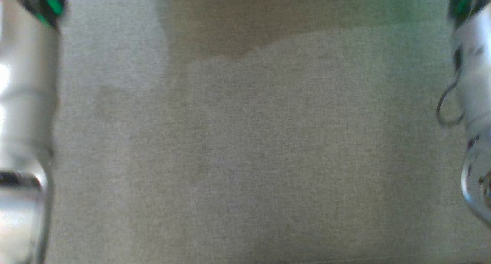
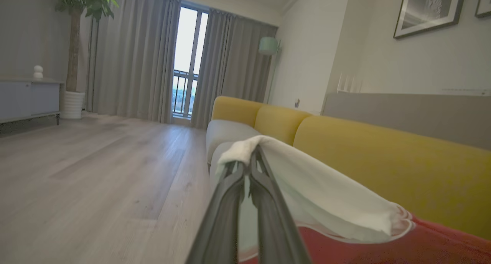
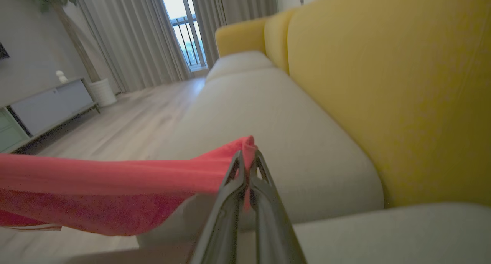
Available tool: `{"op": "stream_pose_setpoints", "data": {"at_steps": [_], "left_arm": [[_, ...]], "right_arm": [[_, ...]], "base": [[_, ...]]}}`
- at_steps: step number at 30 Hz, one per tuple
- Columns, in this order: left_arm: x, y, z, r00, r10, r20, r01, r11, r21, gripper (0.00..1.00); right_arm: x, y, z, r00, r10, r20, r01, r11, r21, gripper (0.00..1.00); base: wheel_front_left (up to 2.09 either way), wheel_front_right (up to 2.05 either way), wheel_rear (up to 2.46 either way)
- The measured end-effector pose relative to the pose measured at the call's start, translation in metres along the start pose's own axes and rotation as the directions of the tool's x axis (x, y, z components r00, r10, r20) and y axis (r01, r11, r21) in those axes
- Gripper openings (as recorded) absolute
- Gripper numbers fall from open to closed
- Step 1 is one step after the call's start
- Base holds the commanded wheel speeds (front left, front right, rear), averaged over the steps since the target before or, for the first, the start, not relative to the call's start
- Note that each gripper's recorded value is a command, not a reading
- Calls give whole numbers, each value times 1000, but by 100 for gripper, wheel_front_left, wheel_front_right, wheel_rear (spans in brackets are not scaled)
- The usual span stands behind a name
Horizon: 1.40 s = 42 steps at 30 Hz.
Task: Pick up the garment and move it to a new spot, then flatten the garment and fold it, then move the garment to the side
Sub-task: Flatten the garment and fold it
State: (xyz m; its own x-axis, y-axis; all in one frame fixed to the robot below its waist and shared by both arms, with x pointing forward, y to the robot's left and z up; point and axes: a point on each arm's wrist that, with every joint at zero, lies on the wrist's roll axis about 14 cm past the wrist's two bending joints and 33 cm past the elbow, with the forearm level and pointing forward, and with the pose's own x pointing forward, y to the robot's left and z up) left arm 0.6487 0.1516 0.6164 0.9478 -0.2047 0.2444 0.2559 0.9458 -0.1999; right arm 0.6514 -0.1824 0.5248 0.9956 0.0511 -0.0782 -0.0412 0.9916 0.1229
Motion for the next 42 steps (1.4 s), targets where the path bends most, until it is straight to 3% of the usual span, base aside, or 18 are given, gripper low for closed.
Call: {"op": "stream_pose_setpoints", "data": {"at_steps": [3, 7, 15, 23, 30, 33, 42], "left_arm": [[-40, -2, -50, 989, -14, -144, 18, 999, 28, 0], [-97, 0, -91, 958, -26, -287, 38, 999, 38, 0], [-171, 0, -106, 904, -69, -422, 102, 993, 55, 0], [-233, -17, -103, 853, -138, -502, 170, 985, 17, 0], [-278, -33, -90, 807, -197, -556, 214, 976, -35, 0], [-303, -45, -89, 763, -231, -604, 241, 968, -65, 0], [-351, -83, -74, 681, -319, -659, 253, 947, -196, 0]], "right_arm": [[-25, -1, -57, 981, 5, -192, -10, 1000, -23, 0], [-55, -3, -90, 949, 12, -316, -33, 998, -61, 0], [-99, -4, -110, 893, 39, -449, -88, 992, -88, 0], [-141, -16, -101, 859, 76, -506, -142, 985, -93, 0], [-179, -14, -98, 810, 136, -570, -180, 984, -20, 0], [-198, -20, -99, 781, 140, -608, -183, 983, -8, 0], [-270, -30, -122, 623, 187, -760, -172, 980, 100, 0]], "base": [[0, 0, 0], [0, 0, 0], [0, 0, 0], [0, 0, 0], [0, 0, 0], [0, 0, 0], [0, 0, 0]]}}
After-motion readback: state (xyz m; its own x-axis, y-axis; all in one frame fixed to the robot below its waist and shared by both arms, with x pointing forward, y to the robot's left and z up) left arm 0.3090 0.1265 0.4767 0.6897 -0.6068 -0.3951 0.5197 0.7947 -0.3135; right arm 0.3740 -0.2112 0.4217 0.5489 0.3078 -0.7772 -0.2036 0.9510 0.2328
